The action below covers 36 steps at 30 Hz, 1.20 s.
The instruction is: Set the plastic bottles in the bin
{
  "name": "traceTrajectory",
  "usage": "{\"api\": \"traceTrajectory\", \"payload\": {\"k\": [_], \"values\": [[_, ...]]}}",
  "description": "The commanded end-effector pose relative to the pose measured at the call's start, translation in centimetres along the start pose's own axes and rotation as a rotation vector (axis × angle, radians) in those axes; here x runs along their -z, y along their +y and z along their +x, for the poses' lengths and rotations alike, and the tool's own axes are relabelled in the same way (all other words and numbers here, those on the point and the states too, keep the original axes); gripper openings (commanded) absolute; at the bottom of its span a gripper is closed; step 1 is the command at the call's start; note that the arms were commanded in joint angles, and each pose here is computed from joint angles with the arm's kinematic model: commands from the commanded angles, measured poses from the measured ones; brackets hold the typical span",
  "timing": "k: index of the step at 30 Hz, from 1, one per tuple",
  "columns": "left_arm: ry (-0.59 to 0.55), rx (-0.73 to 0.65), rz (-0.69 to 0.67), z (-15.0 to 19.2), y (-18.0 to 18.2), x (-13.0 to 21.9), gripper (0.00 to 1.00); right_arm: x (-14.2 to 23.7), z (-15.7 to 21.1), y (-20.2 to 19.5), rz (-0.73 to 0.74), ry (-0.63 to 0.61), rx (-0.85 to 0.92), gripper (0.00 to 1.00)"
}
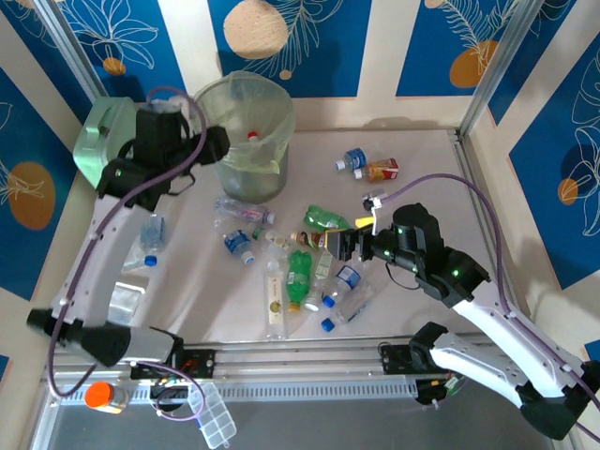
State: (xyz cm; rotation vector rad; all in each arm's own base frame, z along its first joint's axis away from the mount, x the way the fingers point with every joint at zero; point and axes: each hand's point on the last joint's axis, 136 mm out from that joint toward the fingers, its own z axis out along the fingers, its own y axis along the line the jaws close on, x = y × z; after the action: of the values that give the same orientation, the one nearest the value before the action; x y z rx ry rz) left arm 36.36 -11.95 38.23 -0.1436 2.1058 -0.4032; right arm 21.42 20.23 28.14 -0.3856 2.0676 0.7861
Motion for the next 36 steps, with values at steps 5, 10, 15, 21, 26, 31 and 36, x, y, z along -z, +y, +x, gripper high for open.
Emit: {"api": "traceTrajectory", "payload": {"k": [5, 10, 15, 21, 26, 31, 36], "values": [[0.138, 0.14, -0.255, 9.0, 8.5, 0.3, 0.79, -0.5, 2.3, 0.2, -0.024, 0.039, -0.024, 0.96], [0.199, 0.296, -0.409, 13.4, 15.6, -0.5, 0.81, -1.4, 3.4, 0.3, -0.047, 0.061, -0.032, 0.96], [0.156, 0.294, -0.556, 13.3, 21.1, -2.1, 0.87, -1.6, 3.1, 0.7, -0.068, 0.048, -0.017, 0.96], [0.198, 0.19, -0.592, 13.1, 24.8, -4.8, 0.92, -1.3, 2.5, 1.4, -0.101, 0.025, -0.003, 0.96], [0.38, 0.168, -0.588, 15.3, 27.9, -7.9, 0.99, -0.8, 2.5, 1.5, -0.139, 0.011, -0.018, 0.96], [0.475, 0.17, -0.532, 17.5, 29.5, -10.2, 0.99, 0.0, 2.4, 1.2, -0.146, -0.006, -0.038, 0.97], [0.518, 0.207, -0.46, 18.9, 29.6, -11.8, 0.99, 0.0, 2.5, 1.0, -0.15, -0.005, -0.05, 0.97]]}}
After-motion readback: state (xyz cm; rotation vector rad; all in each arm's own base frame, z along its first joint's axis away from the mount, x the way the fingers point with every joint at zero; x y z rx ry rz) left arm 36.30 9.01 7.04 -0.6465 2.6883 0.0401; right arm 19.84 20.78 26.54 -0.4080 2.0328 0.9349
